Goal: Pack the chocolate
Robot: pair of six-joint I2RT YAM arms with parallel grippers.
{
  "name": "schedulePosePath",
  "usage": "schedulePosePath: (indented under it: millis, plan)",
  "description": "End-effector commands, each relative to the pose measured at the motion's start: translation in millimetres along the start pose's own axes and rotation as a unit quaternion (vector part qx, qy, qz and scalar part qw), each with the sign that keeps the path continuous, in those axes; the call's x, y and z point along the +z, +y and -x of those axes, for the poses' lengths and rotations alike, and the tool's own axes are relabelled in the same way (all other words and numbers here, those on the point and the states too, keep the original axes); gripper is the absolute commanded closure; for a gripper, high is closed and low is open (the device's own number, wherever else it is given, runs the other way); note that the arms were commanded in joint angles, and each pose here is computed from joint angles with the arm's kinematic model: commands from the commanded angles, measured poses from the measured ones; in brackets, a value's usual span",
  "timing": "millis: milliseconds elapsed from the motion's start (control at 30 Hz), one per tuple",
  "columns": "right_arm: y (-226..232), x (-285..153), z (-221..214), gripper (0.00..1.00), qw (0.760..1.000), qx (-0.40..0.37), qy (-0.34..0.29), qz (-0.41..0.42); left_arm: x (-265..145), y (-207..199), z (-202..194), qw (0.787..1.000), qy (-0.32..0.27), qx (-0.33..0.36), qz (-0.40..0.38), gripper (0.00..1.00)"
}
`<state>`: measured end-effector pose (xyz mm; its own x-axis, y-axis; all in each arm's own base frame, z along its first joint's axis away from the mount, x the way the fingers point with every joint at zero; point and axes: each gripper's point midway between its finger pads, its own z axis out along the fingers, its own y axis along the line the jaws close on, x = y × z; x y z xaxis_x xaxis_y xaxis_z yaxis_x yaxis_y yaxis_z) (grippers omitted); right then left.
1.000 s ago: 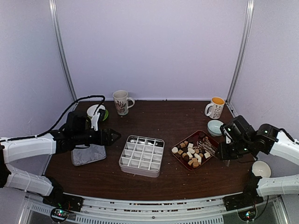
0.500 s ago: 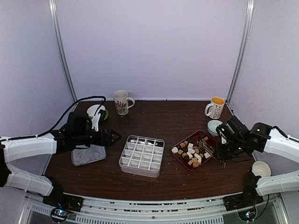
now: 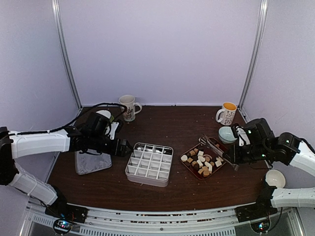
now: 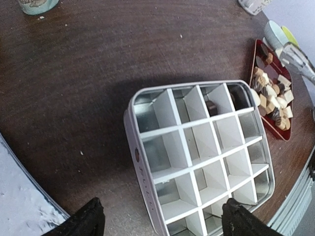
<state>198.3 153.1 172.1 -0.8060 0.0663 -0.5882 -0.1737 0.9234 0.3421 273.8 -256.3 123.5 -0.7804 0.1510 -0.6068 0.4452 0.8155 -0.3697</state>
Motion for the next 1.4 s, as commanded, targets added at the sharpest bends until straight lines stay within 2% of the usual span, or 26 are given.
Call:
schedulePosePath:
  millis: [0, 167, 333, 500, 967, 1067, 1233, 1367]
  plan:
    - [16, -4, 7, 0.85, 0.999, -0.018, -0.015, 0.043, 7, -7, -11, 0.999, 0.023, 0.003, 0.031, 0.18]
    - [19, -6, 8, 0.85, 0.998, -0.027, -0.019, 0.053, 20, -2, -23, 0.997, 0.049, -0.006, 0.061, 0.29]
    - [19, -7, 7, 0.85, 0.998, -0.027, -0.02, 0.056, 33, 2, -32, 0.994, 0.078, -0.015, 0.076, 0.45]
    - [18, -7, 6, 0.85, 0.998, -0.027, -0.024, 0.059, 42, 12, -41, 0.989, 0.104, -0.016, 0.103, 0.48]
    - [22, -6, 8, 0.85, 0.997, -0.032, -0.024, 0.065, 60, 22, -57, 0.983, 0.136, -0.008, 0.126, 0.7]
    - [23, -4, 8, 0.85, 0.997, -0.033, -0.022, 0.066, 60, 23, -56, 0.981, 0.136, 0.0, 0.136, 0.76]
    - [24, -4, 8, 0.85, 0.997, -0.035, -0.021, 0.068, 50, 27, -46, 0.977, 0.125, 0.018, 0.172, 0.97]
    - [24, -4, 8, 0.85, 0.997, -0.036, -0.021, 0.069, 38, 19, -32, 0.979, 0.098, 0.038, 0.177, 1.0]
